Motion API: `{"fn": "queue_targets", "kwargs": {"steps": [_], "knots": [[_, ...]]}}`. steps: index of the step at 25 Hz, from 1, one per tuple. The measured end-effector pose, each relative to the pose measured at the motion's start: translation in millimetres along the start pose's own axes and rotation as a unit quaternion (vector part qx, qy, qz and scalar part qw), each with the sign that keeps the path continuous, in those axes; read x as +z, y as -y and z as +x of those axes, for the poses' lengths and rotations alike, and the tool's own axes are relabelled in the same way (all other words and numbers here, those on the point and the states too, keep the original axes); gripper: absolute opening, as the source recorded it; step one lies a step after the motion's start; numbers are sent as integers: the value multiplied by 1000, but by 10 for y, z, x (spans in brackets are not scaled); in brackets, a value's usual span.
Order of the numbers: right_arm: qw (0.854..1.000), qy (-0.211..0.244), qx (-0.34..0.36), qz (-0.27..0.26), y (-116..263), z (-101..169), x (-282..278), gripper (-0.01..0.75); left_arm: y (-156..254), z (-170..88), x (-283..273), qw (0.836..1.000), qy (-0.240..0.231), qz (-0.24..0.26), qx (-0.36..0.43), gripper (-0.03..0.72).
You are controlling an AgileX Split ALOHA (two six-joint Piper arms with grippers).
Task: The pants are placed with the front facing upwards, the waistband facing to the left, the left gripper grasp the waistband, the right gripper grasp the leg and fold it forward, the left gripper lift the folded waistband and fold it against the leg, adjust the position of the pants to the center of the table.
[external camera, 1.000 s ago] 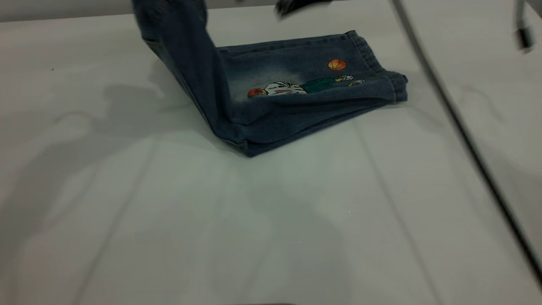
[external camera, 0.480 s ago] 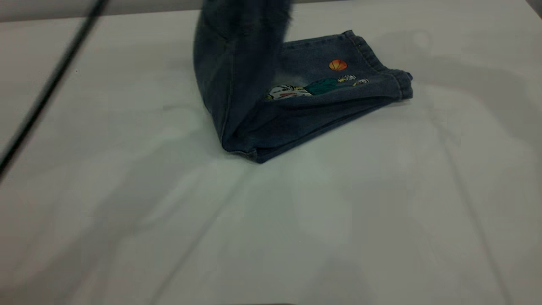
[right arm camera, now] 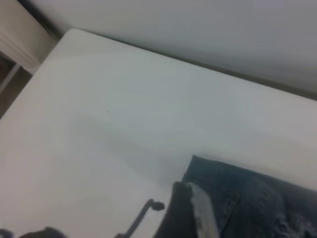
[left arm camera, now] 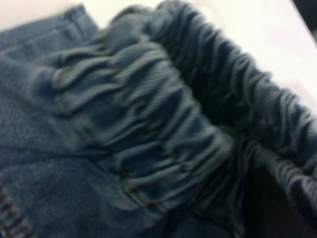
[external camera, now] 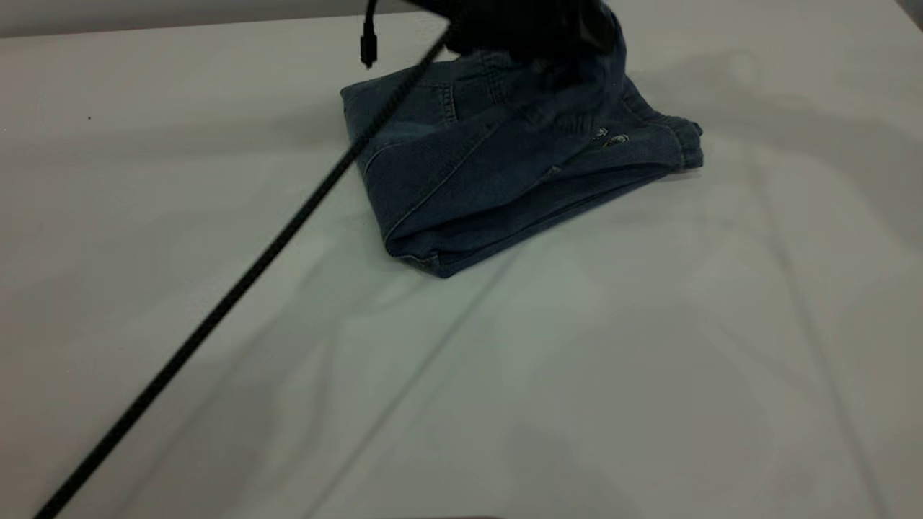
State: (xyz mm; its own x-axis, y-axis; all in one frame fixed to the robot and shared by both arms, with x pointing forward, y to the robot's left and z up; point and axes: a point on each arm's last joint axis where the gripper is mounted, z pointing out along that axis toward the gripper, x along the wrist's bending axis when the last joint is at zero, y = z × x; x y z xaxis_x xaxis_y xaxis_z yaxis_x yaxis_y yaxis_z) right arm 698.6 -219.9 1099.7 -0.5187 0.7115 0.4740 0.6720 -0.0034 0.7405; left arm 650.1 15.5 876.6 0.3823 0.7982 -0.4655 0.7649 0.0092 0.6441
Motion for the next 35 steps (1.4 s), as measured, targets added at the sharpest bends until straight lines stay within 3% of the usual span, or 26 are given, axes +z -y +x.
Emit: {"fn": "queue_targets", "kwargs": {"steps": [7,10,15,19,22,27,31,35], "knots": [[1000,9,-5,27,49,-17,-1,572,-64,-88,-47,996,35,1,77,558],[999,25,-6,44,80,-45,-3,572,-245,-136,-227,991,35,-14,125,652],[997,41,-13,57,104,-68,-1,572,-696,-219,-773,981,31,-48,185,644],[997,35,-21,66,127,8,73,572,-995,-102,-1266,981,19,-51,187,595],[994,38,-22,104,250,120,312,572,-1146,15,-1623,985,9,-43,169,575],[963,141,-57,224,750,328,1023,563,-1260,13,-2094,986,2,-29,167,571],[938,203,-91,264,1138,487,1508,561,-1281,-127,-2329,983,11,-25,182,571],[922,228,-96,297,1521,388,1868,561,-1266,-177,-2391,983,21,-17,184,571]]}}
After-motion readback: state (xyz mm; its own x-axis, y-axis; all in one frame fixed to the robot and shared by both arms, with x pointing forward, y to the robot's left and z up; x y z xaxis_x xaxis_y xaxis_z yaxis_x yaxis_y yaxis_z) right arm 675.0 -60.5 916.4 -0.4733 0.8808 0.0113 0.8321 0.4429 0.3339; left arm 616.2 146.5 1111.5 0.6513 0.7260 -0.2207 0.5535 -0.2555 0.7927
